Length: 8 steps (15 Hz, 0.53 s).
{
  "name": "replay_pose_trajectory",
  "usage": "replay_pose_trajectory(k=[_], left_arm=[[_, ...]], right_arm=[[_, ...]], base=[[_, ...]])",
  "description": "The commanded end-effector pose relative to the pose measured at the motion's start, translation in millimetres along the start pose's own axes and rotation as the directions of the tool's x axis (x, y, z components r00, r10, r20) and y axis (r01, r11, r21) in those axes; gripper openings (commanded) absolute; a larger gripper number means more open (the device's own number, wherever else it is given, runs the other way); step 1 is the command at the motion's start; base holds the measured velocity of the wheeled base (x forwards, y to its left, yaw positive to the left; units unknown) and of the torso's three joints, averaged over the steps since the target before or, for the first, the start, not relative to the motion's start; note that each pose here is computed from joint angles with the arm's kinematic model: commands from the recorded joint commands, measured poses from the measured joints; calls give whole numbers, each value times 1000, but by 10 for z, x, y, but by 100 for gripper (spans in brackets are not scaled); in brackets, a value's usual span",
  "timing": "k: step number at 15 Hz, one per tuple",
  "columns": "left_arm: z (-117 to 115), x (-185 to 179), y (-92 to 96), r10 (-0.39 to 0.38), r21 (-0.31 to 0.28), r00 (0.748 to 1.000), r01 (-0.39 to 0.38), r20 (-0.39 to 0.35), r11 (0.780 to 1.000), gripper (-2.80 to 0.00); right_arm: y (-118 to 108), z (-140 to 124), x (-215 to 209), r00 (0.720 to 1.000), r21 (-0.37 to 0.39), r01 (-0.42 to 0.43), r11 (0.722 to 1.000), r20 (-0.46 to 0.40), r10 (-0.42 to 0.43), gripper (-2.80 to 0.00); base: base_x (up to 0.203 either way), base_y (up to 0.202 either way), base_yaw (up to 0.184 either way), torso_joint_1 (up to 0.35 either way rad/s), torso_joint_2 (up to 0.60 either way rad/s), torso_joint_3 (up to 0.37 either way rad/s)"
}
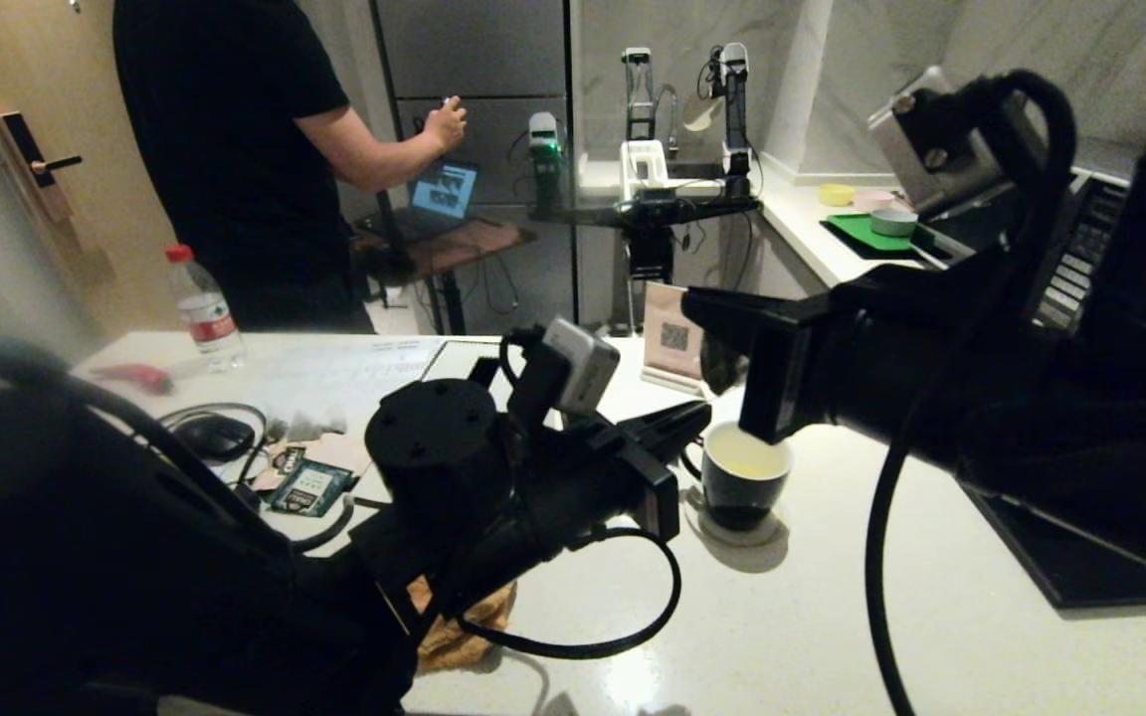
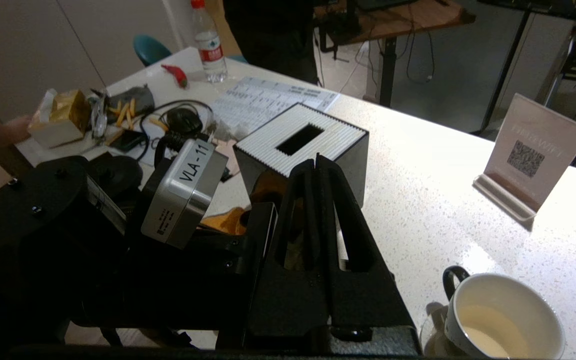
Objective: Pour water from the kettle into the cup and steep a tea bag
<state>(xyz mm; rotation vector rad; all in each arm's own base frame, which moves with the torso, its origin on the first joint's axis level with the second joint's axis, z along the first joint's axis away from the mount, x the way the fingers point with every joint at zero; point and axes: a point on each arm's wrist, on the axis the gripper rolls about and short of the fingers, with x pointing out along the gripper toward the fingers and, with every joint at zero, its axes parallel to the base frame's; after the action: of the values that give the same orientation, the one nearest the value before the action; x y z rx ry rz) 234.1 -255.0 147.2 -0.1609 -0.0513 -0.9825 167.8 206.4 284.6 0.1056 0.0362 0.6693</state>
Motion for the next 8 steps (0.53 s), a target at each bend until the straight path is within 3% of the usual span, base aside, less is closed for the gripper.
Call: replay_pose_trajectory(k=[1,8], left_arm=[[-2,4,1,-1,0,1000,1,5,1000,-280],[-9,4,2,0,-1,1000,0,3,1000,-280]], right_arm=[[-15,-12,-55,1000,4,0,1000,10,0,-280],[-64,-175,-198,999,0,3,1000,-39,-3,-280]], base=[[0,0,0,0,0,0],[0,0,0,0,0,0]])
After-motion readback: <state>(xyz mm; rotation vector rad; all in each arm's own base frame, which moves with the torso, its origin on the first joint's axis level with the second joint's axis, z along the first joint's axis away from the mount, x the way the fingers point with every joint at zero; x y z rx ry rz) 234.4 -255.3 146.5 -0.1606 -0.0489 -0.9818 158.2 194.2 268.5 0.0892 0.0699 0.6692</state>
